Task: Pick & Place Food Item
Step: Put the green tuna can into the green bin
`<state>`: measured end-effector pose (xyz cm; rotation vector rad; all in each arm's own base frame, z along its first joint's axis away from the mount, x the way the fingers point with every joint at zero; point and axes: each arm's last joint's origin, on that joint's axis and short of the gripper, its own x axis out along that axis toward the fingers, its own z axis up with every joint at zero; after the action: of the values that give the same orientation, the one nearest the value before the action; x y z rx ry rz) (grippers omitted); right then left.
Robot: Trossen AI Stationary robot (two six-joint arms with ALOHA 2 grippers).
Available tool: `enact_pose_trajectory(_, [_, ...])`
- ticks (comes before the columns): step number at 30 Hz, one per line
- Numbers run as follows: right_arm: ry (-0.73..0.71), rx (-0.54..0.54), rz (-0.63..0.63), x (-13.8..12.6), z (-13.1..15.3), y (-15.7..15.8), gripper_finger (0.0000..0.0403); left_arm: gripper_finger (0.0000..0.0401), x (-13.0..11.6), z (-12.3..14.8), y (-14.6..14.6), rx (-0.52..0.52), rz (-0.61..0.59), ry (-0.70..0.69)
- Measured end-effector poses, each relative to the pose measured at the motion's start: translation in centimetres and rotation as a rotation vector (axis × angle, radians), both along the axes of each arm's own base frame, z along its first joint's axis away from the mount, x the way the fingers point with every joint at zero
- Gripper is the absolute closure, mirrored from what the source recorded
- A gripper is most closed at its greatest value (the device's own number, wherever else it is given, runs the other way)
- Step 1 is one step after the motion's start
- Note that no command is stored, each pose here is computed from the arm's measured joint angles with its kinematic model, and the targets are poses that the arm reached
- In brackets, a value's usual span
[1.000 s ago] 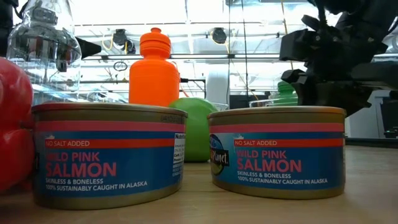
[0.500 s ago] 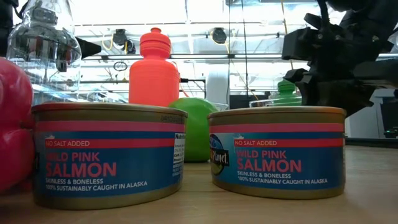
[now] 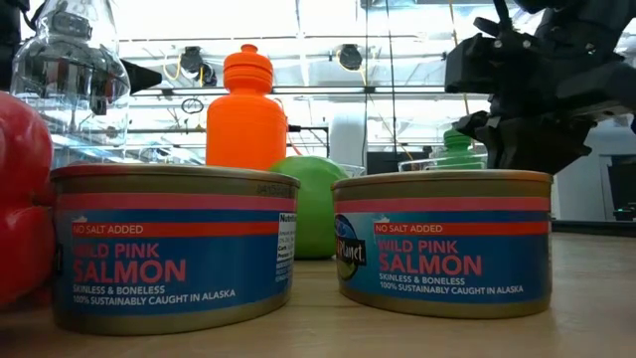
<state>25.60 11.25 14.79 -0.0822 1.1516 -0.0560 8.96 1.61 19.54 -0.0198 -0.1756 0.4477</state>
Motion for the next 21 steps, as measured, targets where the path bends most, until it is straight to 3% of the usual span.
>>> enact_pose_trajectory(9, [-0.032,-0.059,0.06,0.8,1.7,0.3,0.0402,0.037,0.0,0.0,0.0,0.0,0.0,0.0])
enact_pose_trajectory(21, [-0.046,-0.065,0.047,0.9,1.9,0.2,0.0402,0.037,0.0,0.0,0.0,-0.036,-0.008,-0.018])
